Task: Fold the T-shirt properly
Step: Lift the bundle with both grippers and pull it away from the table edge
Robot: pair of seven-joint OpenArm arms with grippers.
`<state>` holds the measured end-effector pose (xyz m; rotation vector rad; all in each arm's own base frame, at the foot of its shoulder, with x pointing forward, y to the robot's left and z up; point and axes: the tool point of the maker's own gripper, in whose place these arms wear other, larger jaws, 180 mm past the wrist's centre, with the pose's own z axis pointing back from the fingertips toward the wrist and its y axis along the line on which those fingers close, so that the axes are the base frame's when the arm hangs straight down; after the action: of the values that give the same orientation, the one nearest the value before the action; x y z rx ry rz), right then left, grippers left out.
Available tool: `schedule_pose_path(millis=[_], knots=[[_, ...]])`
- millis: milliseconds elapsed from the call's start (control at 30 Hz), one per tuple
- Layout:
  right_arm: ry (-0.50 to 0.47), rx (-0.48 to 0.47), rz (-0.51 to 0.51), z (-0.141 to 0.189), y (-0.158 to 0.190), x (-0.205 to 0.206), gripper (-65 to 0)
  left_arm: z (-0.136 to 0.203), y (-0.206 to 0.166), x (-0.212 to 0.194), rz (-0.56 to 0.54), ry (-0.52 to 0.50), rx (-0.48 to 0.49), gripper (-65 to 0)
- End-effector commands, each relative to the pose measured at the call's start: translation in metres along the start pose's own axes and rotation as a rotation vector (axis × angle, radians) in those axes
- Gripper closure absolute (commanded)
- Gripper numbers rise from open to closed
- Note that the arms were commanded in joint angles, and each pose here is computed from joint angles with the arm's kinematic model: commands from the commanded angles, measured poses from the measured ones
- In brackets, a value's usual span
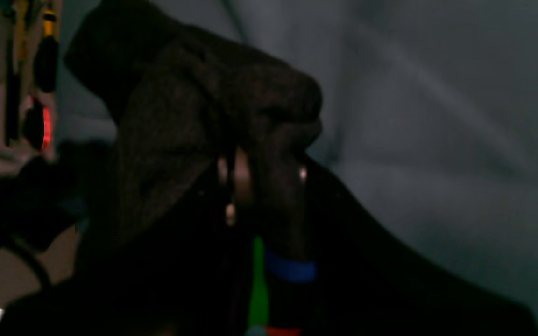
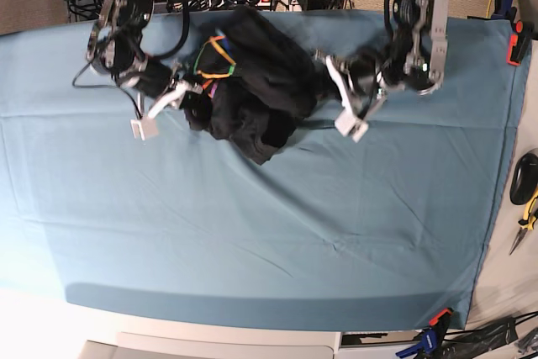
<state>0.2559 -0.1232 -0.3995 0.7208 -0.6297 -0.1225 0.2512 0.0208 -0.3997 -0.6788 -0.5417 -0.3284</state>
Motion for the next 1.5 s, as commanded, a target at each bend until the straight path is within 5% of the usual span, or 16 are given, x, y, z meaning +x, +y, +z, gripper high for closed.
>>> schedule_pose_path(millis=[0, 567, 1000, 1467], knots=[[0.116, -0.049, 0.0, 0.005, -0.01, -0.03, 0.0, 0.001, 0.013, 0.012, -0.017, -0.009, 0.048, 0.0], [0.134, 0.101, -0.117, 0.01, 0.019, -0.078, 0.0, -0.012, 0.061, 0.115, -0.044, -0.024, 0.091, 0.0], [0.027, 0.119, -0.09, -0.008, 0.033, -0.047, 0.0, -0.011, 0.062, 0.101, -0.096, 0.092, 0.075, 0.0], [0.072, 0.242, -0.058, -0.036, 0.083, -0.055, 0.0, -0.001, 0.057, 0.149, -0.173, 0.016, 0.076, 0.0]])
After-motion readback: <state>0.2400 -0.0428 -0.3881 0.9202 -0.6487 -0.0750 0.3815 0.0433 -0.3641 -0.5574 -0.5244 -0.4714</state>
